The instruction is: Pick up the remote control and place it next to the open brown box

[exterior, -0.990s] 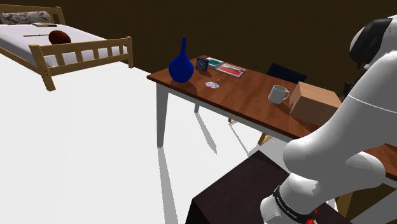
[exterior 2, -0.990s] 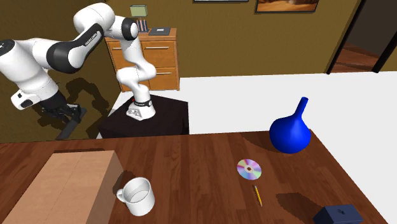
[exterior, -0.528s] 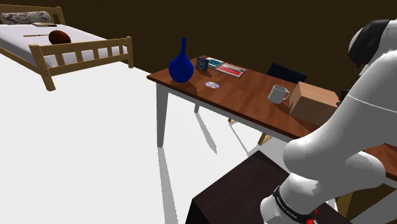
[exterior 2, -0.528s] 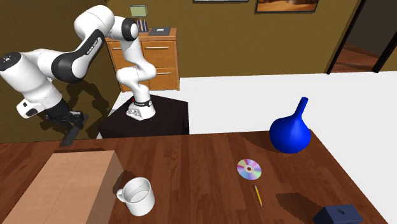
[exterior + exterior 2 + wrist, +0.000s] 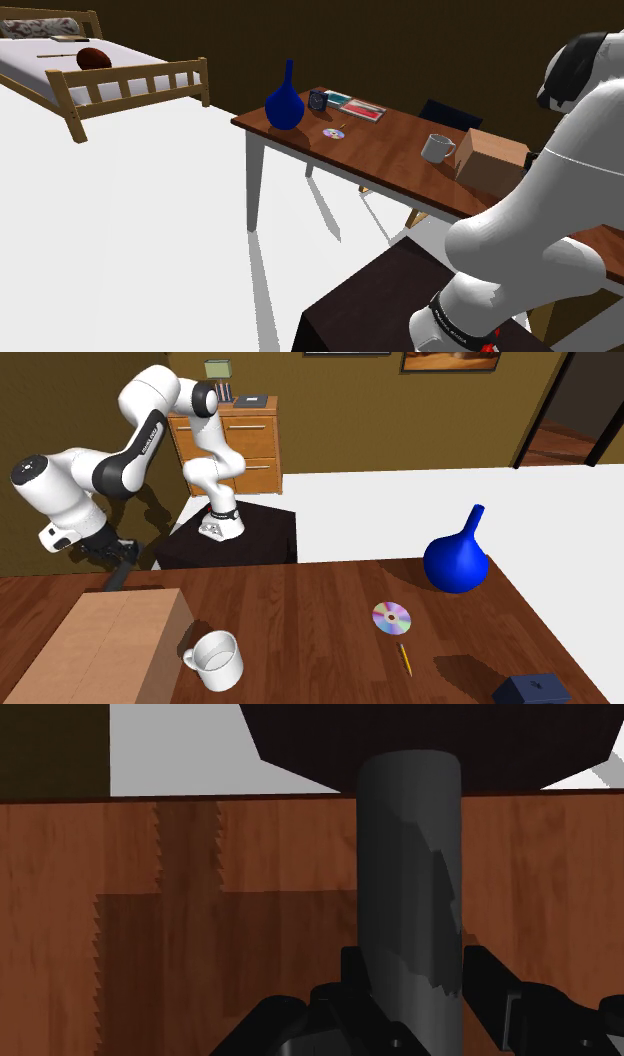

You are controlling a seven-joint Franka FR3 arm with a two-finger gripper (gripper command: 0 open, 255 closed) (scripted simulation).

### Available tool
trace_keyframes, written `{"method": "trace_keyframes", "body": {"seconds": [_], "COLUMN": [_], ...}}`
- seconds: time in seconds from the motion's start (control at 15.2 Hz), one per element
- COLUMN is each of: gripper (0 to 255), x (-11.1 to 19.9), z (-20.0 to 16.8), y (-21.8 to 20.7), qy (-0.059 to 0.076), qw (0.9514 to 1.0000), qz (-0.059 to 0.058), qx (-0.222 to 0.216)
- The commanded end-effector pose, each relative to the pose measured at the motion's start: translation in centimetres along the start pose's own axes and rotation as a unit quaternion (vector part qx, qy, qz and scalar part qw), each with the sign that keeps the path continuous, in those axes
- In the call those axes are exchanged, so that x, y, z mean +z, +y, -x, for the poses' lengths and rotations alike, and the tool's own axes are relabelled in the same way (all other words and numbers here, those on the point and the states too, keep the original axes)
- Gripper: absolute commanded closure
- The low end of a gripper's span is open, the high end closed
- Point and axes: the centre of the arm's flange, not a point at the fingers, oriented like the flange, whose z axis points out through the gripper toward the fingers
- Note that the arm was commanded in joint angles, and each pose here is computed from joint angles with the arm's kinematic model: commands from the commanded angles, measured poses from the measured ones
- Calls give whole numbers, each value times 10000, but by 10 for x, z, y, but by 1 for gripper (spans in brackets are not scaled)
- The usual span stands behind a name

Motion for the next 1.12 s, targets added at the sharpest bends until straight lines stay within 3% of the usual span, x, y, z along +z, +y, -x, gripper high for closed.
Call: {"method": "trace_keyframes", "body": {"seconds": [0.0,1.06], "gripper": [255,255], "x": [9,91], "z": [-3,-22], "y": [1,3], "qy": [3,3], "qw": [10000,10000], "qz": [1,1], "qx": [0,0]}}
